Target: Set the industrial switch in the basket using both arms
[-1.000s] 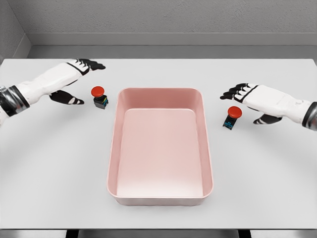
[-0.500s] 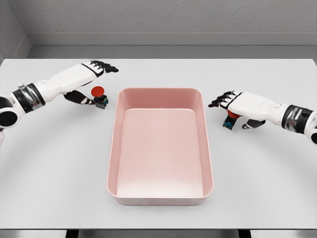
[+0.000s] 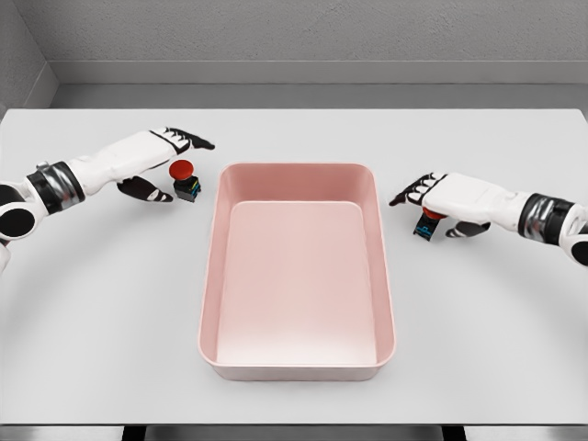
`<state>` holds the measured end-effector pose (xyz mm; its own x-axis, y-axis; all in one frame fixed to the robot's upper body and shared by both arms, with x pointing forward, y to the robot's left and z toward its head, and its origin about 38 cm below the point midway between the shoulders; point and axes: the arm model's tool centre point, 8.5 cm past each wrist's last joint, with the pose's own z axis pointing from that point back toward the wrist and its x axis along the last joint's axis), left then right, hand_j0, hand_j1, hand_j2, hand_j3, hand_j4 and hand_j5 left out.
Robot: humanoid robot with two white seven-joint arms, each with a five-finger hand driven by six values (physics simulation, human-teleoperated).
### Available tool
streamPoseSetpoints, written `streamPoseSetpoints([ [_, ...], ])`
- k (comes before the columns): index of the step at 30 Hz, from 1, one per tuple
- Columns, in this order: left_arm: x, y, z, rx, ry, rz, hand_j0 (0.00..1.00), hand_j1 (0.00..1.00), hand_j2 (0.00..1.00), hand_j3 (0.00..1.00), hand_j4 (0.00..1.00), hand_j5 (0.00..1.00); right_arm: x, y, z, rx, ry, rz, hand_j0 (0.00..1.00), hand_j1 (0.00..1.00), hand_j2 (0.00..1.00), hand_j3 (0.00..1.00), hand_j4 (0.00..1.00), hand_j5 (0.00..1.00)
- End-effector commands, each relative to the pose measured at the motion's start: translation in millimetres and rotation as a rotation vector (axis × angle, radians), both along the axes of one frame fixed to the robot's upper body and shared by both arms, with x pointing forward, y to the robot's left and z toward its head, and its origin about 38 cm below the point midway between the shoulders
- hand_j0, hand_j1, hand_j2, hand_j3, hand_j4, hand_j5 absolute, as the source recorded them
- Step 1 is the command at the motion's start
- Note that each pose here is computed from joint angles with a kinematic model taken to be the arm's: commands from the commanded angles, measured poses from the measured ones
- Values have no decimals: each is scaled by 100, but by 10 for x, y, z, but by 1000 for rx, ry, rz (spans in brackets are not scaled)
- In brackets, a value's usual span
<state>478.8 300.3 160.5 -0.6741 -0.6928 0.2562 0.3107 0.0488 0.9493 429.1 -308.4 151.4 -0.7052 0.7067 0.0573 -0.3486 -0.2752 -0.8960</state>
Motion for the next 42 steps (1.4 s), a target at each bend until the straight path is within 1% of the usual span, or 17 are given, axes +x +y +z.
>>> streamPoseSetpoints([
  [1, -4, 9, -17, 9, 20, -2, 79, 79, 79, 79, 79, 79, -8, -14, -30, -23, 30, 0, 60, 60, 60, 60, 60, 60],
  [5, -5, 9, -21, 13, 23, -3, 76, 76, 76, 76, 76, 76, 20, -13, 27, -20, 19, 0, 49, 49, 49, 49, 49, 49],
  [8, 5, 14, 4, 12, 19, -2, 76, 76, 76, 76, 76, 76, 20, -19, 29, -20, 19, 0, 46, 46, 46, 46, 46, 46],
  [9, 4, 21, 6, 13, 19, -1, 75, 75, 75, 75, 75, 75, 21, -14, 34, -13, 19, 0, 39, 39, 39, 39, 39, 39],
  [13, 5, 6, 4, 24, 25, -9, 74, 74, 74, 74, 74, 74, 21, -12, 44, -8, 17, 0, 38, 38, 38, 38, 38, 38],
  [15, 6, -1, 2, 24, 26, -10, 74, 74, 74, 74, 74, 74, 95, -4, 215, -4, -23, 3, 38, 38, 38, 38, 38, 38],
  [19, 7, -4, -3, 25, 27, -10, 74, 74, 74, 74, 74, 74, 165, 44, 433, 7, -71, 18, 38, 38, 38, 38, 38, 38],
  [22, 13, 21, -30, 29, 34, -1, 74, 74, 74, 74, 74, 74, 70, 232, 689, 23, -141, 90, 38, 38, 38, 38, 38, 38],
  [25, 10, -21, -53, 31, 43, -11, 74, 74, 74, 74, 74, 74, -97, 272, 987, -27, -222, 153, 38, 38, 38, 38, 38, 38],
  [27, 8, -30, -60, 33, 44, -14, 74, 74, 74, 74, 74, 74, -153, 271, 1094, -21, -239, 172, 38, 38, 38, 38, 38, 38],
  [29, 10, -34, -64, 32, 45, -13, 74, 74, 74, 74, 74, 74, -220, 294, 1287, -11, -297, 187, 38, 38, 38, 38, 38, 38],
  [30, 10, -34, -64, 32, 45, -13, 73, 73, 73, 73, 73, 73, -253, 305, 1341, -11, -309, 199, 38, 38, 38, 38, 38, 38],
  [32, 11, -31, -62, 32, 47, -13, 66, 66, 66, 66, 66, 66, -279, 350, 1451, -8, -343, 213, 38, 38, 38, 38, 38, 38],
  [35, 5, -24, -73, 43, 59, -16, 58, 58, 58, 58, 58, 58, -274, 447, 1521, 8, -360, 239, 38, 38, 38, 38, 38, 38],
  [39, 6, -15, -67, 43, 58, -15, 46, 46, 46, 46, 46, 46, -284, 1219, 1357, 16, -318, 437, 38, 38, 38, 38, 38, 38],
  [41, 4, 0, -64, 43, 59, -13, 46, 46, 46, 46, 46, 46, -373, 1659, 1192, 3, -283, 555, 38, 38, 38, 38, 38, 38],
  [42, 4, 11, -64, 43, 60, -10, 46, 46, 46, 46, 46, 46, -382, 1696, 1183, 7, -281, 564, 38, 38, 38, 38, 38, 38],
])
